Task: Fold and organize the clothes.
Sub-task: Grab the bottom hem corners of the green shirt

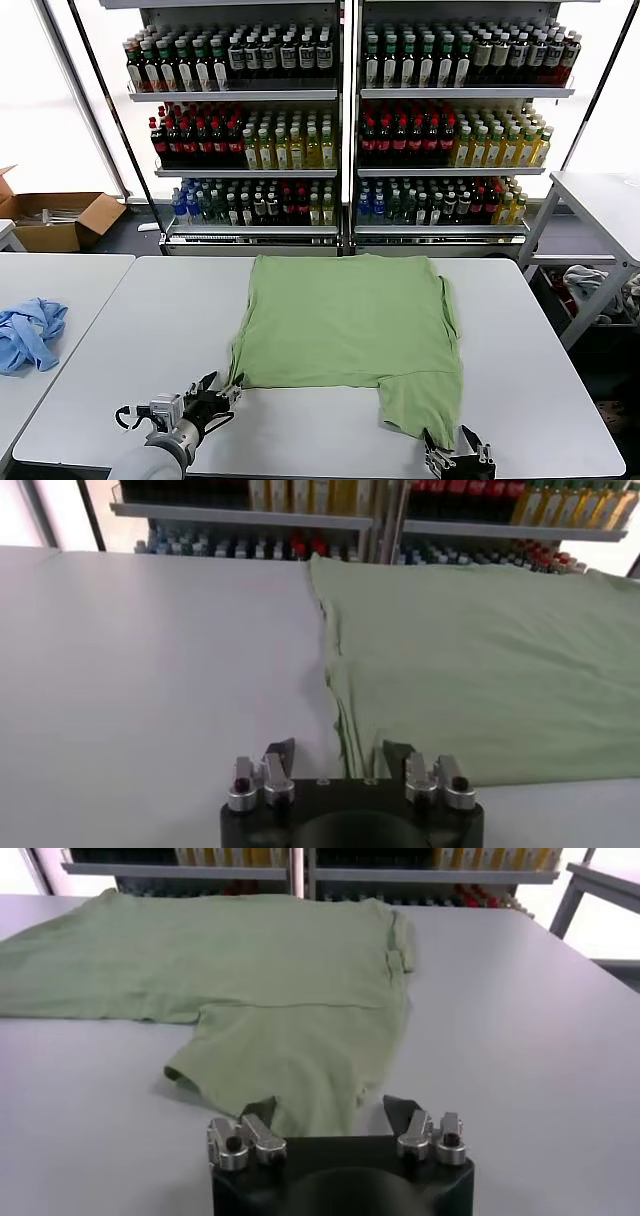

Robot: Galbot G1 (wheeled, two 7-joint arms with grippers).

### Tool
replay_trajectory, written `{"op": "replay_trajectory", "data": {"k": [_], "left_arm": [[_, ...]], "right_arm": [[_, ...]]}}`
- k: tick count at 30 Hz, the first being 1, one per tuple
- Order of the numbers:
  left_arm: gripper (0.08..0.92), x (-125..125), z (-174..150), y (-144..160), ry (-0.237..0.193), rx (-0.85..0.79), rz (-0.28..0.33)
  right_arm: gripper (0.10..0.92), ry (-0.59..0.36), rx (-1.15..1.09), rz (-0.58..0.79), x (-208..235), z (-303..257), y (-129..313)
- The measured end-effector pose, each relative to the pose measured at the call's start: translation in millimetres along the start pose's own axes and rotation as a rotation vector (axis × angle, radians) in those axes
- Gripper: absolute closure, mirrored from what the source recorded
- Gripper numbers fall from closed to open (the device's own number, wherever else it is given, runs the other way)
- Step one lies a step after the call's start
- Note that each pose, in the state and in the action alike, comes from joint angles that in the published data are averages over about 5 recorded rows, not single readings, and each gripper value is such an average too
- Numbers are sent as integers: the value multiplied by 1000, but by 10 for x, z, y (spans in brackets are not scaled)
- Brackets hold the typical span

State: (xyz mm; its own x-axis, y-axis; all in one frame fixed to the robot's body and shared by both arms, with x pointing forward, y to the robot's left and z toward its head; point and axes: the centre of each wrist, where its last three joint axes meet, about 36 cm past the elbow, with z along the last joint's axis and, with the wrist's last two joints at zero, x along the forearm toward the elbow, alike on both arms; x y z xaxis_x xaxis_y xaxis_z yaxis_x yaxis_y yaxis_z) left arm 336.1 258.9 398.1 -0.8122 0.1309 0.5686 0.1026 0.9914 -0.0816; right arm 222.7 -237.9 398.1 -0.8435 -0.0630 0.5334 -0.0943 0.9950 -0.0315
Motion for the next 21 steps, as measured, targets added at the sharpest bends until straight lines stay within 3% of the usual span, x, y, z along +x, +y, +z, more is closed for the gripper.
{"op": "replay_trajectory", "data": {"k": [12,15,21], "left_arm": [[862,25,189,-85,3,-36,39],[910,44,219,-101,-8,-54,46],[919,114,217,-119,-34,-67,48]], "right_arm": [[866,-19,32,-24,-48,73,0],[912,-30,38,-29,-32,72,-16],[915,-58,54,-37,56,14,-72]]}}
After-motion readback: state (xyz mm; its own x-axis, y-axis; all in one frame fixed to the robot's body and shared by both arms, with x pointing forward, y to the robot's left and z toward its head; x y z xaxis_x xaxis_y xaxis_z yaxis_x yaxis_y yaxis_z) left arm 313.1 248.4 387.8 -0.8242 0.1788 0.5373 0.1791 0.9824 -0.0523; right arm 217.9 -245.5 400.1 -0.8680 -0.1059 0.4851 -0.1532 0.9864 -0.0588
